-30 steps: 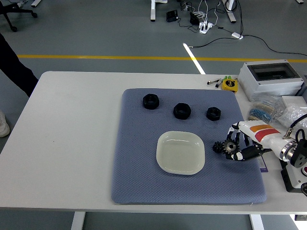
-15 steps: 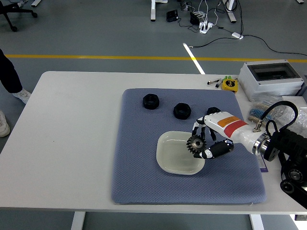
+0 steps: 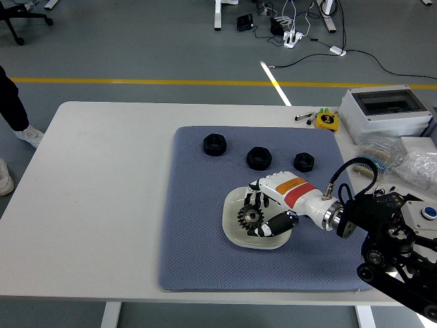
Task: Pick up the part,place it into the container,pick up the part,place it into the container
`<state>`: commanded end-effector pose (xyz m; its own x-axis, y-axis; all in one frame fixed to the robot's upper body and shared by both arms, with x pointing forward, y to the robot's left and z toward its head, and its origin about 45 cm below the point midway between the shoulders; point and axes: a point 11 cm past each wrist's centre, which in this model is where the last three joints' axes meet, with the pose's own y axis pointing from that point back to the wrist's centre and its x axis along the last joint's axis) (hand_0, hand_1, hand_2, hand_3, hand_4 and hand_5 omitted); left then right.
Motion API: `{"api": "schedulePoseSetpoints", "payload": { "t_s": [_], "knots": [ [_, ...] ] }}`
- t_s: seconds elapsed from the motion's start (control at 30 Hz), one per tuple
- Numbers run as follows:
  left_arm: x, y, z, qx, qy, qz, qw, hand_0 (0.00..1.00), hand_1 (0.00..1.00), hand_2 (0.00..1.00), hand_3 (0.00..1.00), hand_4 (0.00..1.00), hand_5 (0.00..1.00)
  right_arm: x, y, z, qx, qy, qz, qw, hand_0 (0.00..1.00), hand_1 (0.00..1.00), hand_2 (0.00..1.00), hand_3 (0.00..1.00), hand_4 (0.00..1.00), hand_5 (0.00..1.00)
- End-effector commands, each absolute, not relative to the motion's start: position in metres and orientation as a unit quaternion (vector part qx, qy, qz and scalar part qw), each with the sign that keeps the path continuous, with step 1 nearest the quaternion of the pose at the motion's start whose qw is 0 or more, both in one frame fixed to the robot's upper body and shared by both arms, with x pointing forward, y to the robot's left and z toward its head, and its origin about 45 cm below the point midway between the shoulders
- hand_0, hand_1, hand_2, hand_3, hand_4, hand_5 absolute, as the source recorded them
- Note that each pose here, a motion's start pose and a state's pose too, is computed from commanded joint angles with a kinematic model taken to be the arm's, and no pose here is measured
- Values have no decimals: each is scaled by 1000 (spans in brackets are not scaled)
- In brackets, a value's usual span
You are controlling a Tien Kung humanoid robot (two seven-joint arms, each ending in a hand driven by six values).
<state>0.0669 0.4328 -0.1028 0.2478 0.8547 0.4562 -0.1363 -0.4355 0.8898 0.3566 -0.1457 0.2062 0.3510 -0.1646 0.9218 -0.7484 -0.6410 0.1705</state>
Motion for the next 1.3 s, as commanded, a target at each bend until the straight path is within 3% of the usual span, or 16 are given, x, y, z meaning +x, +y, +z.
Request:
{"api": "schedulePoseSetpoints", "payload": {
  "t_s": [0.03,0.2,0.23,0.4,0.43,0.6,0.63,0.8,0.83,1.0,1.03,1.2,1.23,1.3],
  "knots": [
    [67,433,-103,647,277,547,453,708,638,669,579,677,636,358,-145,206,764,-300,486,300,214,403,546,844,980,325],
    [67,434,-102,648,277,546,452,708,638,669,579,677,636,362,-145,204,757,-286,499,310,214,403,546,844,980,325],
    [66,434,-102,648,277,546,452,709,636,667,579,677,636,362,-145,203,756,-283,501,312,313,517,760,998,998,339],
    [66,435,-102,649,277,547,451,709,636,667,579,677,636,364,-148,199,754,-273,504,321,313,517,760,998,998,339],
    [66,435,-102,649,277,546,451,709,634,669,580,677,635,365,-150,199,752,-273,506,323,425,591,875,998,998,358],
    [67,435,-102,649,276,547,452,709,634,669,580,677,635,371,-163,213,742,-309,509,307,425,591,875,998,998,358],
    [67,435,-102,648,276,547,452,709,633,668,580,676,633,373,-166,218,739,-319,510,304,417,574,800,998,998,378],
    [68,435,-102,648,276,547,452,709,633,668,580,676,633,385,-193,243,721,-362,510,298,417,574,800,998,998,378],
    [68,436,-102,649,275,547,451,709,632,667,580,676,633,387,-198,246,720,-366,508,298,379,526,692,902,998,385],
    [68,436,-101,650,275,547,451,709,632,667,580,676,633,395,-224,246,724,-360,490,327,379,526,692,902,998,385],
    [68,436,-101,650,274,547,451,709,630,667,580,676,633,396,-227,244,723,-357,489,332,382,511,660,801,998,362],
    [68,436,-102,649,275,547,451,709,630,667,580,676,633,393,-247,222,722,-333,475,378,382,511,660,801,998,362],
    [67,436,-102,649,276,547,451,709,632,666,580,676,633,392,-249,218,723,-332,471,381,349,484,603,685,972,306],
    [67,435,-102,649,277,546,451,709,632,666,580,676,633,391,-251,212,727,-337,462,380,349,484,603,685,972,306]
  ]
}}
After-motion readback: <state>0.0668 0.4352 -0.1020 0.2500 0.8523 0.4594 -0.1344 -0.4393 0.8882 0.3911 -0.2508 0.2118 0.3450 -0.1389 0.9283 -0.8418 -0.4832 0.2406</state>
